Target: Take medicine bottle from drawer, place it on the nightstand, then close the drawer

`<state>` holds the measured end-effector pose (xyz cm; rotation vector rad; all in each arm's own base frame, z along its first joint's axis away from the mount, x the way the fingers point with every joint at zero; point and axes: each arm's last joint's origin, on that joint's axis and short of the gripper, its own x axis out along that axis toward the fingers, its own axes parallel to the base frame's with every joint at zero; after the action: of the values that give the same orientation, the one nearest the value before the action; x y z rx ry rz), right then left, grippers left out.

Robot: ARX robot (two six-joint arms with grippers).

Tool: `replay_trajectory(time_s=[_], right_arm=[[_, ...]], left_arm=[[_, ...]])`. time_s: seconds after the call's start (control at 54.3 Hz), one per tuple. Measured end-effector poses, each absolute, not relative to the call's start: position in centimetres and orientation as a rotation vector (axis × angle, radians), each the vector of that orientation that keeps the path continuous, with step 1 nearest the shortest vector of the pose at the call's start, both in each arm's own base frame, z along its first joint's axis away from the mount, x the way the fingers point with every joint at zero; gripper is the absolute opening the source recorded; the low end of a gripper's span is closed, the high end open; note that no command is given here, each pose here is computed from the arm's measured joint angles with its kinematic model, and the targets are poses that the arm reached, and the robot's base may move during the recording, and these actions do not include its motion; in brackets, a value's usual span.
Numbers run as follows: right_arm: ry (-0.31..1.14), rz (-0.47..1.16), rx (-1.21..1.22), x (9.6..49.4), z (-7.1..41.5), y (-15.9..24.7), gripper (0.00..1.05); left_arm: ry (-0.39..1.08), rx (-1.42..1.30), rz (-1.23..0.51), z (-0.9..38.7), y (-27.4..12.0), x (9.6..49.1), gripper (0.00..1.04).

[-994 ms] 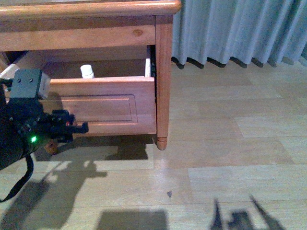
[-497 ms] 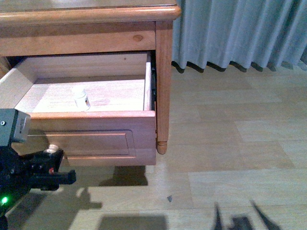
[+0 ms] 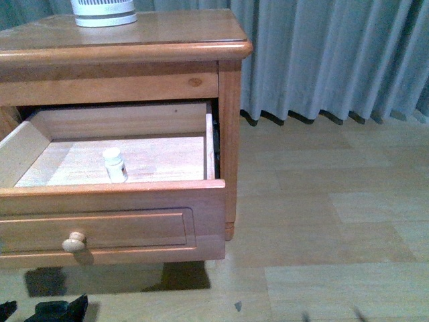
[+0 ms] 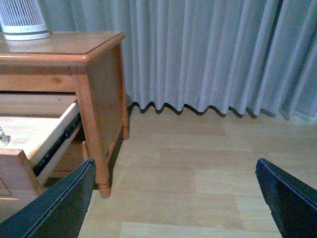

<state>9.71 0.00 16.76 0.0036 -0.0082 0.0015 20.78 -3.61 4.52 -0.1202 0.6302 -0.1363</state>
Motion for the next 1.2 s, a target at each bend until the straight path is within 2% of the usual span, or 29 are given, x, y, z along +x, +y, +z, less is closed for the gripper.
replay_trajectory(time_s=[0.221,0.331,0.46,0.552,0.607,0.736,0.975,1.196], right_arm=[[-0.008,0.002,0.004,9.7,16.8,0.0,0.98],[-0.008,0.002,0.004,9.7,16.8,0.0,0.98],[-0.008,0.002,0.004,9.7,16.8,0.0,0.98],[-0.008,0.001,0.003,9.7,16.8,0.0,0.98],[-0.008,0.001,0.004,9.7,16.8,0.0,0.98],[-0.008,0.000,0.004,9.7,16.8,0.0,0.98],[-0.008,-0.004,0.004,9.7,16.8,0.0,0.98],[-0.009,-0.001,0.004,9.7,16.8,0.0,0.98]], left_arm=[[0.590,-0.166,-0.202,10.8,-2.3,19.7,0.98],[0.501,-0.189,-0.283,15.7,-2.0,18.7,0.98],[0.353,-0.185,-0.371,21.3,-2.0,15.8,0.97],[0.037,-0.063,-0.142,22.8,-2.1,13.5,0.79],[-0.019,-0.048,-0.042,22.8,-1.7,12.9,0.70],[0.007,-0.021,-0.016,20.7,-1.3,12.5,0.47],[-0.006,-0.011,-0.011,19.5,-0.1,11.8,0.05],[-0.001,-0.008,-0.004,18.4,0.0,11.3,0.03]])
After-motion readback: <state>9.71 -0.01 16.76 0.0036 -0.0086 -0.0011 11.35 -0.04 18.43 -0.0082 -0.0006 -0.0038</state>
